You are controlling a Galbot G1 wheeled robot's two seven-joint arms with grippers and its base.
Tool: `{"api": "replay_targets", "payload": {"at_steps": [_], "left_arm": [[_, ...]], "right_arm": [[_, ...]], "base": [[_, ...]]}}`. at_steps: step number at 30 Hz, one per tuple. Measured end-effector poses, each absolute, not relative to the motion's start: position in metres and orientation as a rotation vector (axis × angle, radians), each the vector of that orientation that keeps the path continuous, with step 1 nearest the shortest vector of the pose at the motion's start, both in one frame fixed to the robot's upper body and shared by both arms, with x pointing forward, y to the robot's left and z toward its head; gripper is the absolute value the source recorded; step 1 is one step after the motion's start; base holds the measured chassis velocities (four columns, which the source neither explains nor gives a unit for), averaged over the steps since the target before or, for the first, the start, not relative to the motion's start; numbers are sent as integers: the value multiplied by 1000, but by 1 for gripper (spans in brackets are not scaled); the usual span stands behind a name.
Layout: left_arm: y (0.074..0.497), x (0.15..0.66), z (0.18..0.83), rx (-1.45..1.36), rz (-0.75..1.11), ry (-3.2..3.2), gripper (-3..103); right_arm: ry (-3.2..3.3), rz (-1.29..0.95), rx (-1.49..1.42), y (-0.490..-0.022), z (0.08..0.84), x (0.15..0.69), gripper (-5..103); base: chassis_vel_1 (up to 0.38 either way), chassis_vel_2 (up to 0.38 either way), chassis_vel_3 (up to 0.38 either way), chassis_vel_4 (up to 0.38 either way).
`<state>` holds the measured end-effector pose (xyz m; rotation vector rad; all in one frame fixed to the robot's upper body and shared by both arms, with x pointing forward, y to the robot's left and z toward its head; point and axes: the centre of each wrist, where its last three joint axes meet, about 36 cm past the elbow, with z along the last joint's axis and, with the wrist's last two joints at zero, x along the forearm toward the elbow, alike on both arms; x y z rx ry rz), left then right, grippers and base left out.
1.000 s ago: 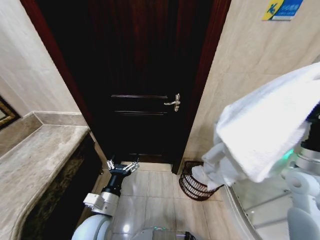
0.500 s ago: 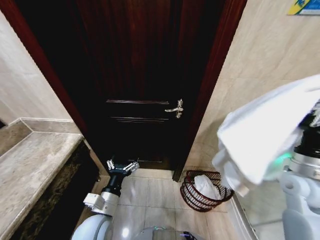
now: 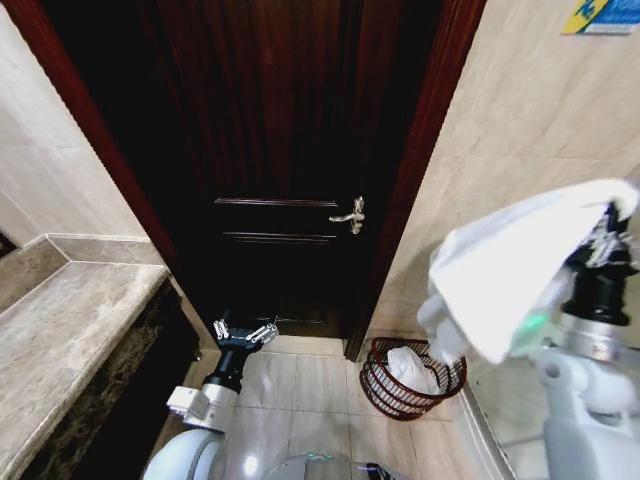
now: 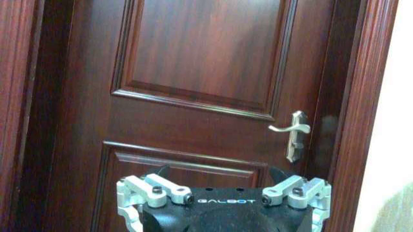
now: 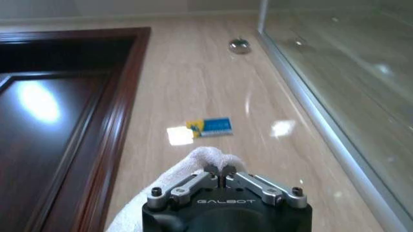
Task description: Discard the used towel into the hamper.
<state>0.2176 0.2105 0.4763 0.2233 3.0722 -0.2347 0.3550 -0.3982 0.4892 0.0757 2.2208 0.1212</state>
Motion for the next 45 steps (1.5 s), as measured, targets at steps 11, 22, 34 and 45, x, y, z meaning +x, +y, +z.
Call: {"api": "replay_targets", "payload": {"at_steps": [11, 22, 34, 45], "left_arm": [[211, 218, 476, 223, -235, 3072, 100], [211, 218, 476, 223, -235, 3072, 100], [211, 218, 476, 223, -235, 3072, 100], [211, 218, 476, 223, -235, 3072, 100]], "right_arm": [[2289, 171, 130, -397, 434, 354, 1], [2389, 259, 199, -375, 381, 324, 1], [2518, 283, 296, -367, 294, 316, 1], [2643, 189, 278, -363, 219, 317, 1]], "base": [[0, 0, 0, 0], [0, 0, 0, 0], [0, 0, 0, 0], [0, 0, 0, 0]]}}
